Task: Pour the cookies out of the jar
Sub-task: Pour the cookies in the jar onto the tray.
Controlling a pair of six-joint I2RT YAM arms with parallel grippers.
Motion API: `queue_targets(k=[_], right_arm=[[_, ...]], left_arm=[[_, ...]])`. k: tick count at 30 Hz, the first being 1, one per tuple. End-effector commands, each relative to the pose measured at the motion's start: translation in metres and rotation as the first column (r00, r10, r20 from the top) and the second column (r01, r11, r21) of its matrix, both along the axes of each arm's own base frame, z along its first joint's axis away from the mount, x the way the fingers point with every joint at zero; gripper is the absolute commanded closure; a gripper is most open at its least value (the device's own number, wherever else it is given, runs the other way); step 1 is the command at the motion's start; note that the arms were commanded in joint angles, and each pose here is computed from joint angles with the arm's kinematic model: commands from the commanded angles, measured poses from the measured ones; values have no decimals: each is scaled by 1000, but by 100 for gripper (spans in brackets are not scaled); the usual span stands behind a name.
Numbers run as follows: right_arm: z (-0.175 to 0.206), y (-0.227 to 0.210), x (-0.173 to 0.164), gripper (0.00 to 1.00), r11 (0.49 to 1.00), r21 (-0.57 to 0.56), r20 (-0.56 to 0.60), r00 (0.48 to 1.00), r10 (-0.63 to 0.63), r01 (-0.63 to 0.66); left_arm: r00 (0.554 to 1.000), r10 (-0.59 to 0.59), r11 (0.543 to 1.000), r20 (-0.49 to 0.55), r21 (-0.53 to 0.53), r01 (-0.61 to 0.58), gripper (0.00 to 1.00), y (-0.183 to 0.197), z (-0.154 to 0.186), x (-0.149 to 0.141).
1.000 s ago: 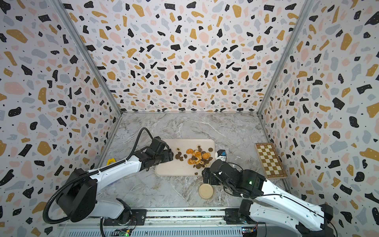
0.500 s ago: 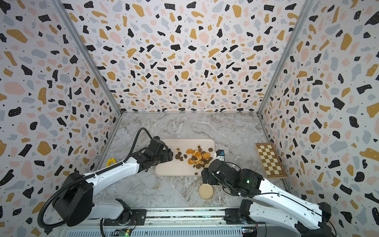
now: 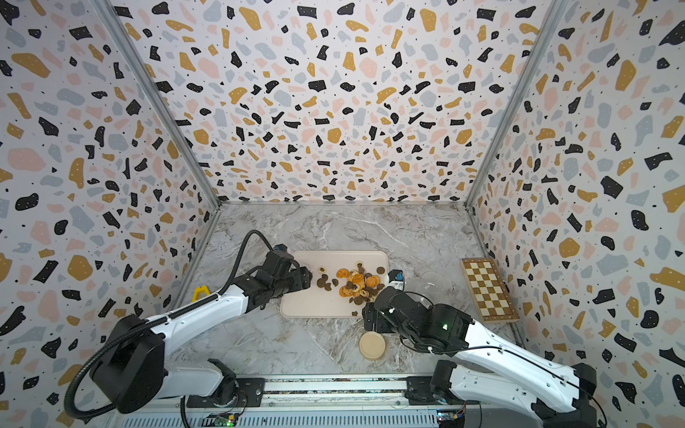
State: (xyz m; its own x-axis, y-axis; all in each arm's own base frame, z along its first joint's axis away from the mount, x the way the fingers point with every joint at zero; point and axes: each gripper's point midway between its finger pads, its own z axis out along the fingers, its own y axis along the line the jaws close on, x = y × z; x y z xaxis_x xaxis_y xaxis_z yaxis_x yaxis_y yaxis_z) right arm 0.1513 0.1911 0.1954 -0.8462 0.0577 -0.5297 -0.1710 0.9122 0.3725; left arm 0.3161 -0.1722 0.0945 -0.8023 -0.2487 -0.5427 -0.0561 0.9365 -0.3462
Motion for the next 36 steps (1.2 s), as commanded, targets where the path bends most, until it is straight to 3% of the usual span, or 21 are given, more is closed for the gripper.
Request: queue_targets(k=[1,4,6,9,13,16,18,24,28,31,34,36], right_arm=[[15,0,2,8,1000,18,27,1000,0,-1],[16,-5,2,8,1000,23,35,999,-8,7],[13,-4,1,8,1000,21,31,1000,-7,6],[10,1,2,8,1000,20,20,1000,1,-2],[16,0,1,8,999,38,26,1000,-2,2],[14,-6,1,8,1000,25,29,999,-12,11],[13,-6,0,8,1000,22,27,1000,-9,8],[12,-5,0,8,999,37,25,1000,-12,11],[12,-3,0,8,999,36,19,1000,-11,11],[13,-4,0,8,999,39,22,1000,-12,11],[12,-3,0,8,999,41,23,1000,-11,10],[11,-3,-1,9,999,39,16,1000,-8,8]], left_arm=[[999,8,997,40,-78,-5,100,-8,14,3],[981,-15,999,195,-45,24,100,-15,61,-5],[972,-2,1000,235,-29,9,100,-9,68,-1],[984,2,999,178,-32,4,100,-4,52,4],[987,36,992,158,-129,-16,100,-7,41,-1],[978,66,993,200,-114,-43,100,0,34,1],[990,53,992,128,-122,-37,100,3,24,6],[979,80,975,188,-218,-38,100,1,53,0],[979,70,983,194,-178,-35,100,6,63,-1],[978,72,978,194,-204,-31,100,2,60,0],[993,53,990,104,-135,-38,100,-1,27,8],[999,14,986,48,-168,-5,100,-14,19,5]])
